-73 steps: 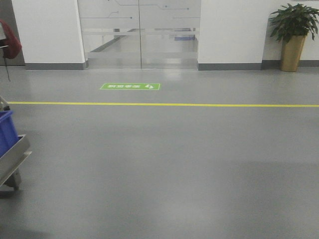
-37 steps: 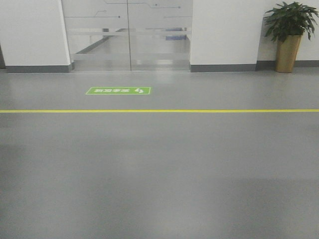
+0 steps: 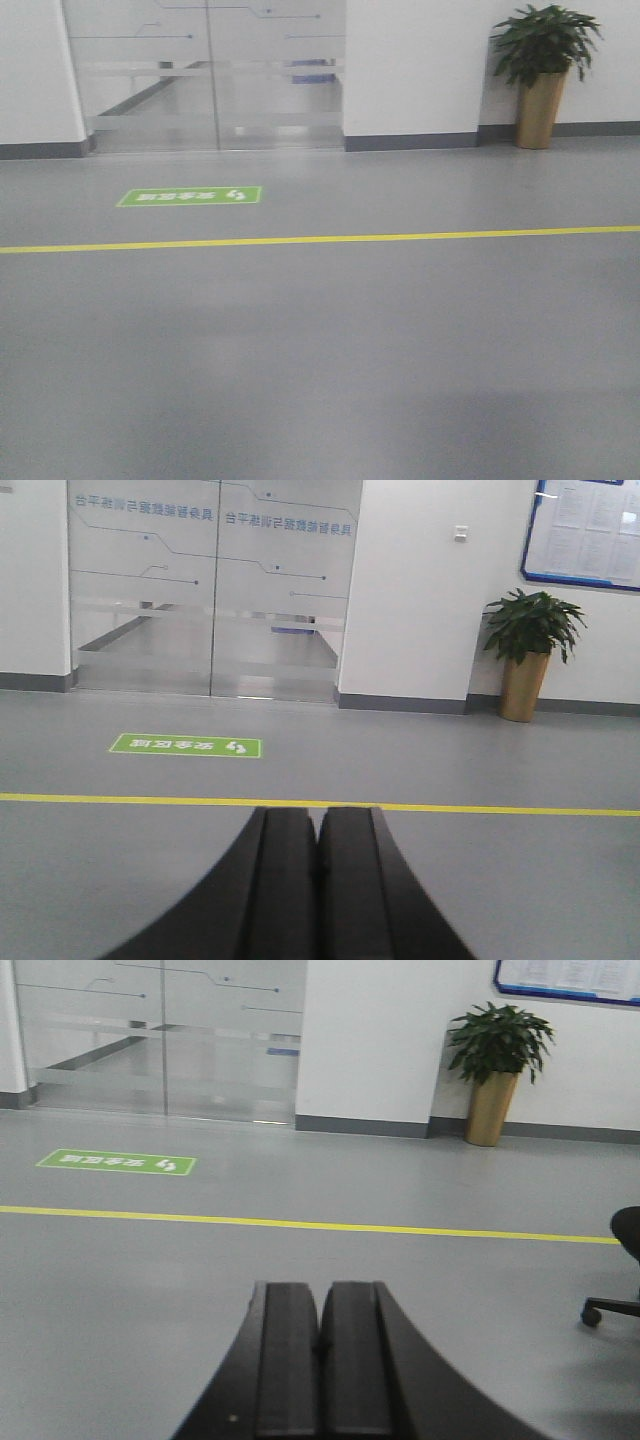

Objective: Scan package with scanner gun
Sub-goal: 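Drive the base forward along the aisle toward the red table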

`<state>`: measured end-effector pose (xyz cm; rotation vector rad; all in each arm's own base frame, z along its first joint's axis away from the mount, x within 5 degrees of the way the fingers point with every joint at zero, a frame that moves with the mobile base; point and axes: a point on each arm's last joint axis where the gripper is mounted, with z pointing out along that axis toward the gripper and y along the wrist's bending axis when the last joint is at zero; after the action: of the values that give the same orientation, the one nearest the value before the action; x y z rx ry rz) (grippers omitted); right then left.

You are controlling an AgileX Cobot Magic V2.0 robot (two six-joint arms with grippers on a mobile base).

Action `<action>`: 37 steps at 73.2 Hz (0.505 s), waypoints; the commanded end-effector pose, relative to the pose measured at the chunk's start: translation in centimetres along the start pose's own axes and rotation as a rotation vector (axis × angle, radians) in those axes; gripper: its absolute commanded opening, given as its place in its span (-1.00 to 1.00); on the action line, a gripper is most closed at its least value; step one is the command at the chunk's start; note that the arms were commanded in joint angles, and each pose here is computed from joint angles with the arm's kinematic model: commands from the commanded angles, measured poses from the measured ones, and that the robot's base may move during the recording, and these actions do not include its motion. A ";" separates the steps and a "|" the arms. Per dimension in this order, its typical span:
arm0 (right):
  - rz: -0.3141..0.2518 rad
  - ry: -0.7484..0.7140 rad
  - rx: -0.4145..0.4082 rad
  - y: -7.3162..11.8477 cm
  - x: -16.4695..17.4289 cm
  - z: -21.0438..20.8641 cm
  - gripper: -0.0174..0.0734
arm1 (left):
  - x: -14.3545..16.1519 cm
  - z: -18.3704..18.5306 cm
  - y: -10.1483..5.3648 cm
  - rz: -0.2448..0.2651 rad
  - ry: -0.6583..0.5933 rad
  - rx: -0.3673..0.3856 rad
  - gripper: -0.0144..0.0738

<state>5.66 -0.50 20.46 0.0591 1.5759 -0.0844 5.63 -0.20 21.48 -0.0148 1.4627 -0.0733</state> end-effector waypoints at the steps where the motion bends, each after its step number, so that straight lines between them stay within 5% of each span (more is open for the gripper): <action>1: -0.006 -0.021 -0.001 0.0 -0.2 0.0 -0.99 | -0.2 0.0 0.0 -0.003 -0.020 -0.001 -0.93; 37: -0.006 -0.021 -0.001 0.0 -0.2 0.0 -0.99 | -0.2 0.0 0.0 -0.003 -0.020 -0.001 -0.93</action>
<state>5.66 -0.50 20.46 0.0591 1.5759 -0.0844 5.63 -0.20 21.48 -0.0148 1.4627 -0.0733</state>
